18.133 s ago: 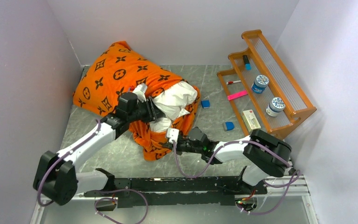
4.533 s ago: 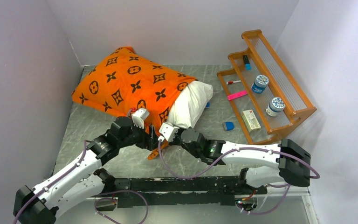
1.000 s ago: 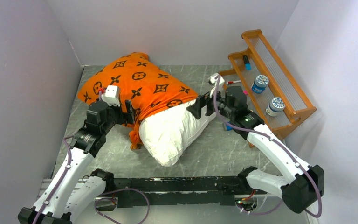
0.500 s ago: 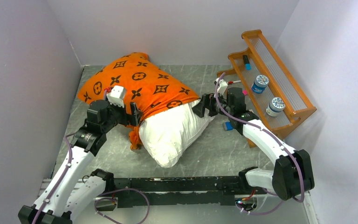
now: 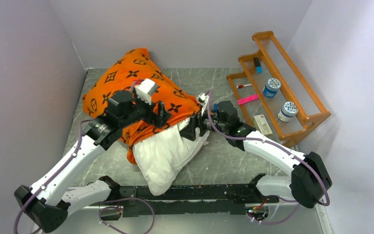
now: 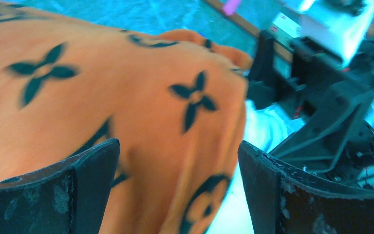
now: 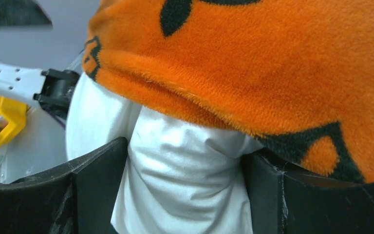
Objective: Remove the pillowcase from the pillow
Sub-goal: Remove the pillow from the pillowcase.
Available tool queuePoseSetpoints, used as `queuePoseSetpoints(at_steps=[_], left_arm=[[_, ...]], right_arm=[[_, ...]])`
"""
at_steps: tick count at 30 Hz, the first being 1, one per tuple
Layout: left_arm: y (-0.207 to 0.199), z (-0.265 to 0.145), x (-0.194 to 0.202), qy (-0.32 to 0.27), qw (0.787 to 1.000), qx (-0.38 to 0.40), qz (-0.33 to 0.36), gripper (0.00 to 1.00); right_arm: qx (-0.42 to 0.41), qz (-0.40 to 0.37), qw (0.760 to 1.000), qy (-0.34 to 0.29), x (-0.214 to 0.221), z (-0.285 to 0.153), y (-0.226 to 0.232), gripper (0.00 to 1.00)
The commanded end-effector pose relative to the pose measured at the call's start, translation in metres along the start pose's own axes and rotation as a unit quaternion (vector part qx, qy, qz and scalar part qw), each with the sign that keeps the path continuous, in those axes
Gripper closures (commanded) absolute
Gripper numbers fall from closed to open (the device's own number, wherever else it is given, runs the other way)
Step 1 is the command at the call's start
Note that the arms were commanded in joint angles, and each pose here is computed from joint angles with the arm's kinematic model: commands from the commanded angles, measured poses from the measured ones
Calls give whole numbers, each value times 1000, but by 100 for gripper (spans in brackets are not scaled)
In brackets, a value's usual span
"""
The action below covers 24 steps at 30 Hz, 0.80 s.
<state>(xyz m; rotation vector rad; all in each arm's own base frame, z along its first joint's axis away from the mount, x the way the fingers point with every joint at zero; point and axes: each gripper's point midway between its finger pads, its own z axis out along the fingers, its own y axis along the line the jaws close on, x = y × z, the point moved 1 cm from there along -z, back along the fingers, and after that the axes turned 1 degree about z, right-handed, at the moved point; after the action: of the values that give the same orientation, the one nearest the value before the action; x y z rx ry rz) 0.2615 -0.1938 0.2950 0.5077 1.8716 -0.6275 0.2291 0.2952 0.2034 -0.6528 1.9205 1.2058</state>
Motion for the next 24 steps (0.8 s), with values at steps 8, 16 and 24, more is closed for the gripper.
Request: queuePoseSetpoints(at_steps=[8, 16, 24], left_arm=[[-34, 25, 33, 73, 995, -51, 47, 6], [-5, 19, 77, 110, 984, -137, 37, 9], [8, 10, 94, 118, 978, -169, 29, 10]], right_arm=[[-74, -32, 997, 5, 6, 2, 53, 15], [3, -55, 998, -20, -9, -17, 37, 14], [92, -5, 993, -77, -33, -60, -3, 6]])
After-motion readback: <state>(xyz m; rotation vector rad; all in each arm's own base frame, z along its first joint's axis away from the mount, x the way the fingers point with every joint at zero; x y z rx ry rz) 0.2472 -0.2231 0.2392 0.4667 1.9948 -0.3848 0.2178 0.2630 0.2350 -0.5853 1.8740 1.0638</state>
